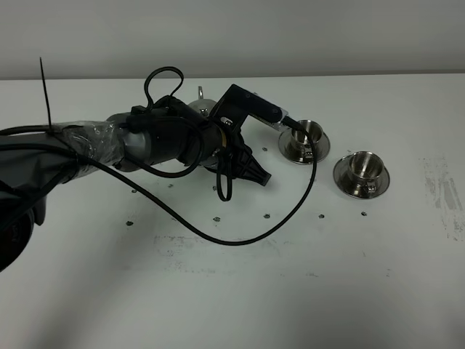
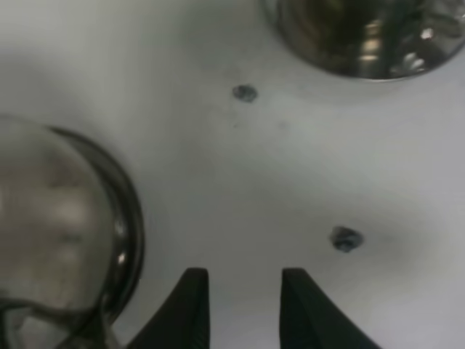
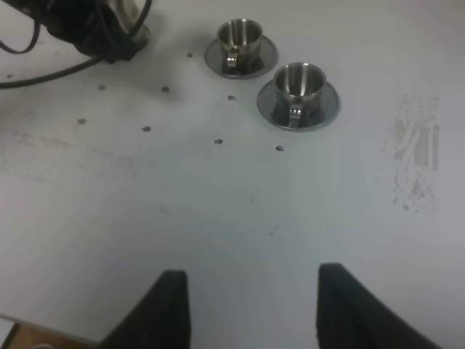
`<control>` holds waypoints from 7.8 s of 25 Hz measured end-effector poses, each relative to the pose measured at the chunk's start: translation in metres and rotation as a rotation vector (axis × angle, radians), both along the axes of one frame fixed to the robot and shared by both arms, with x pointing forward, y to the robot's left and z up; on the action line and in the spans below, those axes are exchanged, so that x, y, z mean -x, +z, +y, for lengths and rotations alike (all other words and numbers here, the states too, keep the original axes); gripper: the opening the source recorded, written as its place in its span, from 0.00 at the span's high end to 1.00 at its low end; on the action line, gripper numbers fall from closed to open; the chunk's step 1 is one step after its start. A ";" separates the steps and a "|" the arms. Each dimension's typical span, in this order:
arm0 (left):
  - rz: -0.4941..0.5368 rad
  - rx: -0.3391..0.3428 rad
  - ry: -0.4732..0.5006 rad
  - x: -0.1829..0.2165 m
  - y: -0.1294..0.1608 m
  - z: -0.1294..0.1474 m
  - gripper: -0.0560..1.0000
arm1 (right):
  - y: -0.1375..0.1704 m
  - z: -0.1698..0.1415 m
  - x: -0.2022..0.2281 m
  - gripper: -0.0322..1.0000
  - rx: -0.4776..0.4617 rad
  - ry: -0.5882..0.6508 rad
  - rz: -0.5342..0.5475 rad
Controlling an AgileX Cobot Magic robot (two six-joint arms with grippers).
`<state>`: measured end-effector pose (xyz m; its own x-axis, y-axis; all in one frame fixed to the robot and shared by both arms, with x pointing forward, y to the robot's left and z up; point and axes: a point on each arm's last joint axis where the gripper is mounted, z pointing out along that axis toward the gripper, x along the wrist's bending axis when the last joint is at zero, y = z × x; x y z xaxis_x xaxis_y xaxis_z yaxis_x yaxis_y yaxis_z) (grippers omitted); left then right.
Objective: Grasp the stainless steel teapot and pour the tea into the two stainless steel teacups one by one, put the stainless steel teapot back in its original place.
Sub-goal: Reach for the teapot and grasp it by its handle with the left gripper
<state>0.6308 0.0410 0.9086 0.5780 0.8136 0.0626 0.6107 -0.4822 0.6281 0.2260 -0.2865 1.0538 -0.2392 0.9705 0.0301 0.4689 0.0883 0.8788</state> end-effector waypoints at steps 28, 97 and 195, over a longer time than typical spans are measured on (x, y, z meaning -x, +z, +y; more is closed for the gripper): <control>0.120 -0.175 0.091 -0.007 0.014 0.050 0.68 | 0.000 0.000 0.000 0.59 0.000 0.000 0.000; 0.225 -0.105 -0.012 -0.042 0.085 0.080 0.51 | 0.000 0.001 0.000 0.59 -0.014 0.010 0.001; 0.222 -0.108 -0.008 -0.057 0.042 0.072 0.72 | 0.000 0.001 0.000 0.59 -0.015 0.010 0.001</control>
<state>0.6873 0.1130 0.9501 0.5935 0.8046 0.0201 0.7239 -0.5445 0.4237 0.2257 -0.2851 1.0540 -0.2491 0.9675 0.0446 0.4690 0.0803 0.8795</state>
